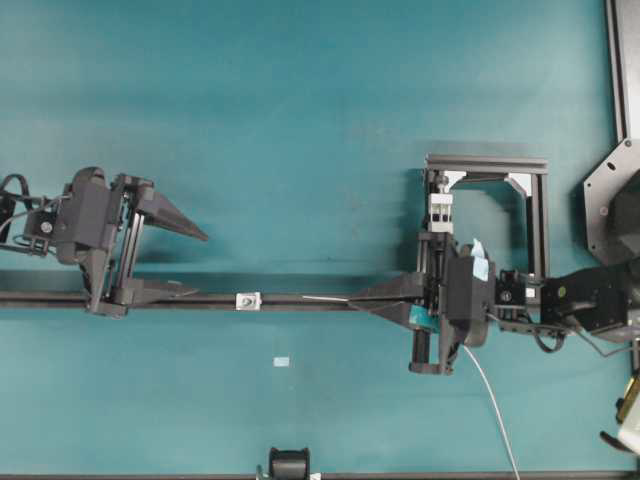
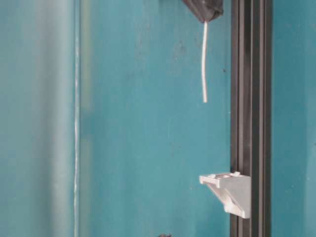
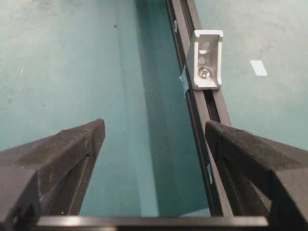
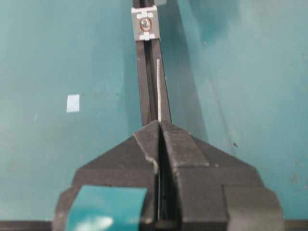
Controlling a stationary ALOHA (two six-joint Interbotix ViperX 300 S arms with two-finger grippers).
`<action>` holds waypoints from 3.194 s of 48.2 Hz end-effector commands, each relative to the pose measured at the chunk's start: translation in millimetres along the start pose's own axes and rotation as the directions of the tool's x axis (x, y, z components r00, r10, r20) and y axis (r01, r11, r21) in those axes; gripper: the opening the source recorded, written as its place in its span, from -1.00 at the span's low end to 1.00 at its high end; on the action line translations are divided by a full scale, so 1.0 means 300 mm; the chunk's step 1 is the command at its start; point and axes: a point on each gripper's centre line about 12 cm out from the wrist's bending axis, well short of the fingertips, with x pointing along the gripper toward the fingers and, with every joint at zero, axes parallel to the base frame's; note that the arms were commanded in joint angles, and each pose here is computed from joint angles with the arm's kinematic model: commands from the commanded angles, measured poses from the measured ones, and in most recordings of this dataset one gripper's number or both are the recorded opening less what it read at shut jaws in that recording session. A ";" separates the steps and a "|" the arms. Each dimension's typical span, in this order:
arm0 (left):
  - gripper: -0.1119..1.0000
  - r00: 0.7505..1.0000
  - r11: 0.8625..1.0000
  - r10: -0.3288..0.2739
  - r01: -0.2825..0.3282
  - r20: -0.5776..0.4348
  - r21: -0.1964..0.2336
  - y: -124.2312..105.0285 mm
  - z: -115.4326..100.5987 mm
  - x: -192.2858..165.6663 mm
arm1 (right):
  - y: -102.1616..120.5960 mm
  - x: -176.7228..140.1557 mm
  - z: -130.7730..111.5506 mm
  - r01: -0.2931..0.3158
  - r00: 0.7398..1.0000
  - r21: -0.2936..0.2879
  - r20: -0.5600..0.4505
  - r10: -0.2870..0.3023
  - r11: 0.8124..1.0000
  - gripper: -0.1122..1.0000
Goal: Insert the wire into the hole on the left side and pull it with the left arm.
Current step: 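Lower the wire tip along the black rail toward the white clip, then align the wire tip with the hole in the white clip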
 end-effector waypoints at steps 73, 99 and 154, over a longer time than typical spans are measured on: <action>0.39 0.998 0.999 -0.031 0.030 0.051 0.013 -0.027 0.035 0.021 | 0.013 0.052 -0.042 -0.009 0.998 -0.070 0.068 0.014 0.998 -0.78; 0.39 0.998 0.999 -0.031 0.031 0.059 0.015 -0.028 0.042 0.027 | 0.010 0.059 -0.051 -0.005 0.996 -0.084 0.084 0.012 0.996 -0.78; 0.39 0.997 0.999 -0.032 0.031 0.065 0.014 -0.030 0.049 0.033 | 0.012 0.118 -0.051 -0.009 0.995 -0.103 0.099 0.020 0.995 -0.78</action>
